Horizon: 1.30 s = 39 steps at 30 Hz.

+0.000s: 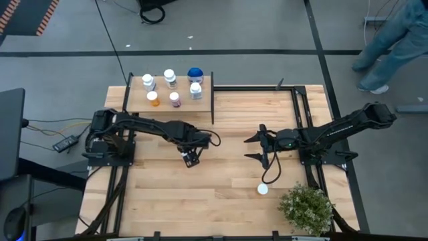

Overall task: Pick and place medicine bottles onto shelf by color
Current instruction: Put the top orange pill bottle on the shelf

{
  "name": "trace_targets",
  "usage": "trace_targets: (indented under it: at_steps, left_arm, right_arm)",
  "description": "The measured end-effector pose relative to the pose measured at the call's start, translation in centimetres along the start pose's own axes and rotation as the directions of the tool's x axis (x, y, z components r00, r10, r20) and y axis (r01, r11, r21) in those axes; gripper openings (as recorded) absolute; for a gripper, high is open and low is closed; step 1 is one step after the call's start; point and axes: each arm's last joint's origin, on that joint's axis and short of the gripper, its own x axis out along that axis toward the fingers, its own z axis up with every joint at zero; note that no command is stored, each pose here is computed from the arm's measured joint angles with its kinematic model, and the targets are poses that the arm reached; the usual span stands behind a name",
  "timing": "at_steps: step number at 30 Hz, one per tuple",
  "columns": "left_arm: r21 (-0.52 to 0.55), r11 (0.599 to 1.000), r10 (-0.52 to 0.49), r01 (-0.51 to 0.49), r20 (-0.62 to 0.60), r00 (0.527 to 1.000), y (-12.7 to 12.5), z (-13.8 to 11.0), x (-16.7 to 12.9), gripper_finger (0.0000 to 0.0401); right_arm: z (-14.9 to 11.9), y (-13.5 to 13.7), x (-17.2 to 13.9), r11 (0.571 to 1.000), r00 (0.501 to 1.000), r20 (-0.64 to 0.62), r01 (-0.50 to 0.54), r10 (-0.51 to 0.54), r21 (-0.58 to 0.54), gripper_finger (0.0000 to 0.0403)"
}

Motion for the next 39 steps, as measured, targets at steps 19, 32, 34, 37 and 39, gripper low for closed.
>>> trace_targets:
  at_steps: [19,32,34,37,39]
  left_arm:
    - [-0.026,1.000,0.002,-0.006,-0.130,0.991,0.8,0.2,1.8,0.0273]
    - [-0.045,0.999,0.001,-0.007,-0.147,0.989,-0.8,-0.7,1.6,0.0272]
    - [-0.032,0.999,0.015,-0.021,-0.172,0.985,-0.8,-1.1,1.6,0.0272]
    - [-0.029,0.998,0.053,-0.060,-0.210,0.976,-0.3,-1.4,1.5,0.0272]
    - [-0.039,0.996,0.065,-0.075,-0.219,0.974,0.1,-1.3,1.5,0.0272]
  right_arm:
    - [-0.3,0.0,0.0,1.000,1.000,-0.026,0.002,-0.002,0.007,0.0292]
    - [-0.3,0.0,0.0,1.000,1.000,-0.027,0.003,-0.002,0.014,0.0292]
    - [-0.3,0.0,0.0,1.000,1.000,-0.027,0.003,-0.002,0.014,0.0292]
    - [-0.3,0.0,0.0,1.000,1.000,-0.027,0.003,-0.002,0.014,0.0292]
    - [-0.3,0.0,0.0,1.000,1.000,-0.027,0.003,-0.002,0.017,0.0292]
